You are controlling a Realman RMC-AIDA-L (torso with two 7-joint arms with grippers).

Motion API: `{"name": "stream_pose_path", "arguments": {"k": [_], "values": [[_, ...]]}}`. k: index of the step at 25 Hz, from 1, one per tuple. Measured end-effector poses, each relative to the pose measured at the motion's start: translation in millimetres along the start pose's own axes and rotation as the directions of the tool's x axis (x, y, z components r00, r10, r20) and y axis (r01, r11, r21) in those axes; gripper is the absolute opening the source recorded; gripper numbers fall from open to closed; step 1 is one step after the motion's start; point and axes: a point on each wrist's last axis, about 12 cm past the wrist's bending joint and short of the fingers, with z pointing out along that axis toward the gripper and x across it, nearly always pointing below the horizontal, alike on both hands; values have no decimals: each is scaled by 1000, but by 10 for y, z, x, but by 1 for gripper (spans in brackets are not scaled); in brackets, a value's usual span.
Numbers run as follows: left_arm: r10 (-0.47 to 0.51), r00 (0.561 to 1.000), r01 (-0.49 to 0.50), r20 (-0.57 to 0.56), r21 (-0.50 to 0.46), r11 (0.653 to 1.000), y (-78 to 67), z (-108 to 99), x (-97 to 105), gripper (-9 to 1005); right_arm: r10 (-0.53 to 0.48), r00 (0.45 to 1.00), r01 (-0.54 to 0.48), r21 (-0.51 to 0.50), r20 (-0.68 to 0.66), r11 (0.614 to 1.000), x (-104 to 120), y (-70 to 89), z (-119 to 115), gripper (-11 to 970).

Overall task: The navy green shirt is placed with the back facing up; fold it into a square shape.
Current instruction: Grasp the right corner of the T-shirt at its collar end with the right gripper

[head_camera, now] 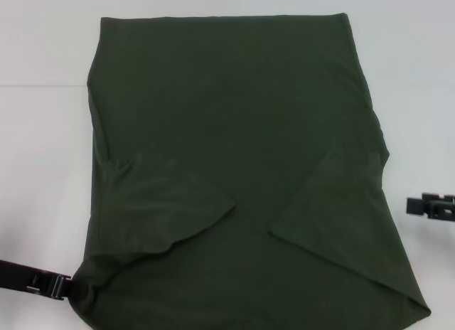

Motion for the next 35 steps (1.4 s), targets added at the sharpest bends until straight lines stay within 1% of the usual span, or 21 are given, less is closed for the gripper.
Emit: {"name": "stream_pose_path", "arguments": {"k": [4,7,9,11,14,15,23,28,30,35], "values": [[10,999,-11,35,31,999,20,-11,34,6,113,981,-114,7,-158,993,-137,55,-133,833],[21,998,-23,57,51,998,28,-13,45,5,252,929,-236,90,-270,968,-259,78,-193,832],[25,997,-29,67,63,998,38,0,62,5,317,891,-293,124,-326,948,-314,121,-186,832],[25,997,-31,76,74,997,47,20,74,6,361,849,-326,155,-387,933,-354,171,-139,832],[31,996,-38,88,87,996,55,35,86,6,398,792,-330,223,-463,917,-359,196,-43,832],[35,995,-43,92,89,995,55,36,86,6,405,785,-328,240,-468,913,-355,186,-25,832],[32,994,-43,109,93,995,76,14,101,7,430,763,-329,281,-482,901,-279,141,80,833],[32,993,-43,111,93,995,76,23,92,6,432,753,-298,327,-497,897,-222,96,105,834],[32,993,-42,110,96,994,75,31,88,6,429,752,-288,336,-501,897,-205,84,113,833],[41,993,-52,110,95,994,80,33,92,6,400,759,-263,320,-514,910,-170,90,169,832]]}}
